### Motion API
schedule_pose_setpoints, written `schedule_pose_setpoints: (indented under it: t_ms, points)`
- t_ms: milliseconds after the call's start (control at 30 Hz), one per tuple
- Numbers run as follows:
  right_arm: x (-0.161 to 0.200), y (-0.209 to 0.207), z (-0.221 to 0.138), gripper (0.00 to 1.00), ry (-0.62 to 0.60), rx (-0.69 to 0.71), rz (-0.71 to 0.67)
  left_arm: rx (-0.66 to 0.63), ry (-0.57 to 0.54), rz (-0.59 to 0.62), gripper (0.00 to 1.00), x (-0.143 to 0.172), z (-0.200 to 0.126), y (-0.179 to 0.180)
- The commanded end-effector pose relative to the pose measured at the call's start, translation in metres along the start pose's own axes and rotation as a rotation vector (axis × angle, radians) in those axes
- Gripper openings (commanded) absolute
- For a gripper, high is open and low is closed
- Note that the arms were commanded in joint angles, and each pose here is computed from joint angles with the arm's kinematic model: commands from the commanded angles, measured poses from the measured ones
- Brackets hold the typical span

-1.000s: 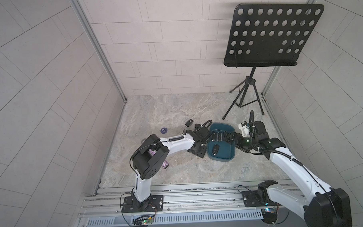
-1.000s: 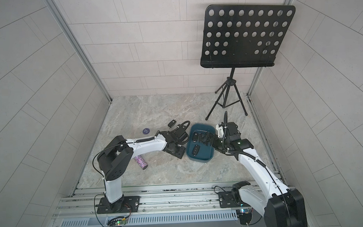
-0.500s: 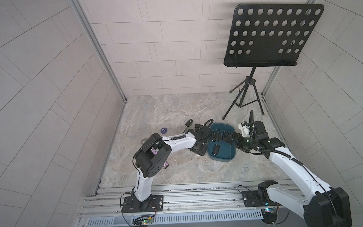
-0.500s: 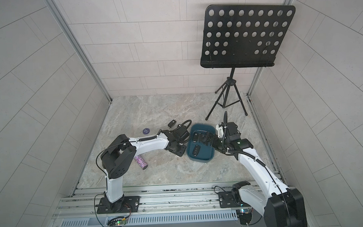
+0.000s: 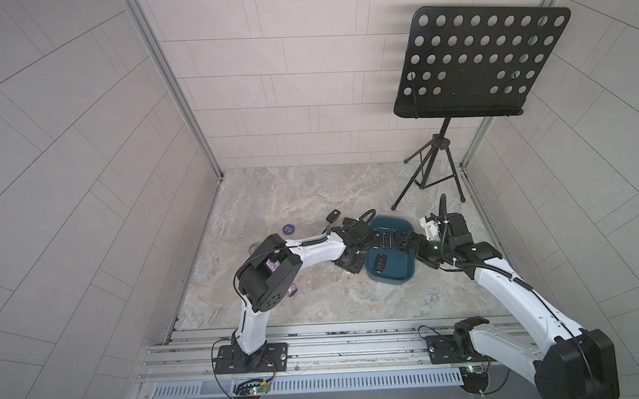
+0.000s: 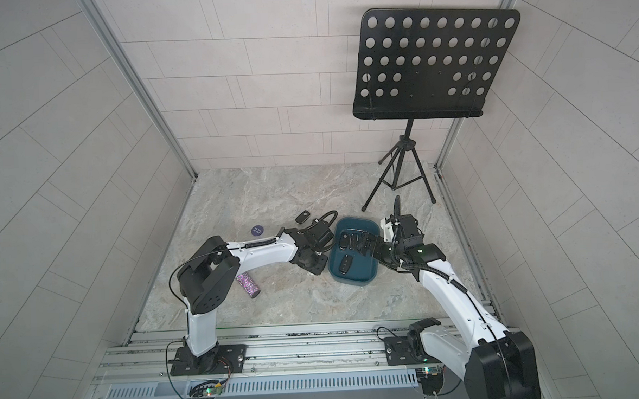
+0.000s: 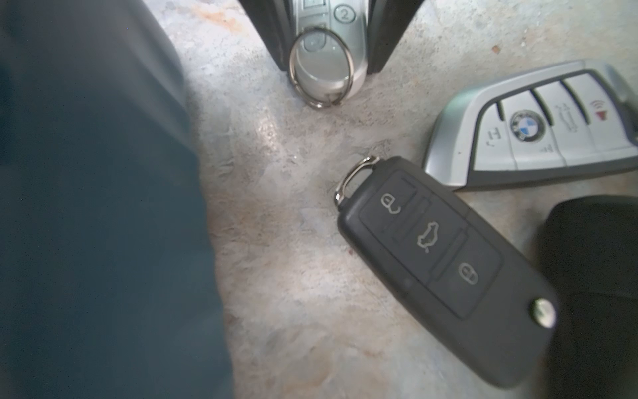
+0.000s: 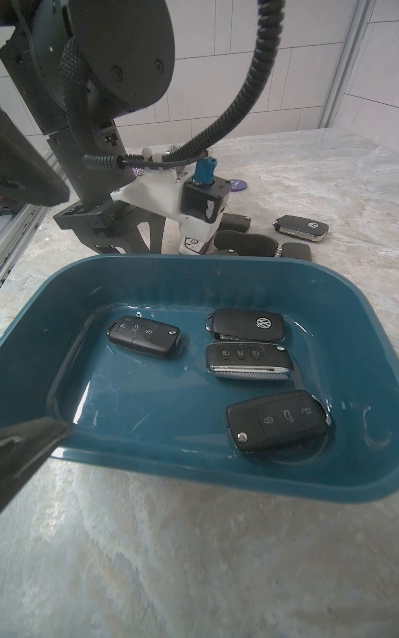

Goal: Place the car key into the storage box
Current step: Pick up the car key from the center of the board.

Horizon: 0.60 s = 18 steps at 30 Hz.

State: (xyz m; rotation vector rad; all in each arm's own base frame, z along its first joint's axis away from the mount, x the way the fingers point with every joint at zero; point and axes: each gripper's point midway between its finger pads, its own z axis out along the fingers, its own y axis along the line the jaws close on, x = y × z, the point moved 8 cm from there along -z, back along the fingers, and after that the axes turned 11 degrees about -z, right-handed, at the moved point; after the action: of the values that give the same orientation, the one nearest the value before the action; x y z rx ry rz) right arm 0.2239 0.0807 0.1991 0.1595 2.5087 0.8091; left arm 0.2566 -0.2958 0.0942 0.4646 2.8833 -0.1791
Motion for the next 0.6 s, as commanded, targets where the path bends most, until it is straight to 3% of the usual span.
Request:
schedule_pose_setpoints:
  t_ms: [0, 333, 567]
  points:
    - [0.003, -0.003, -0.002, 1.00, -0.007, 0.028, -0.001, -0.043, 0.028, 0.005, 0.30, 0.005, -0.010, 0.004]
    - [0.004, -0.005, -0.008, 1.00, -0.016, 0.038, -0.034, -0.031, -0.042, -0.009, 0.30, -0.011, -0.063, 0.000]
    - [0.002, -0.005, -0.014, 1.00, -0.010, 0.078, -0.101, 0.054, -0.074, -0.049, 0.30, -0.023, -0.092, -0.012]
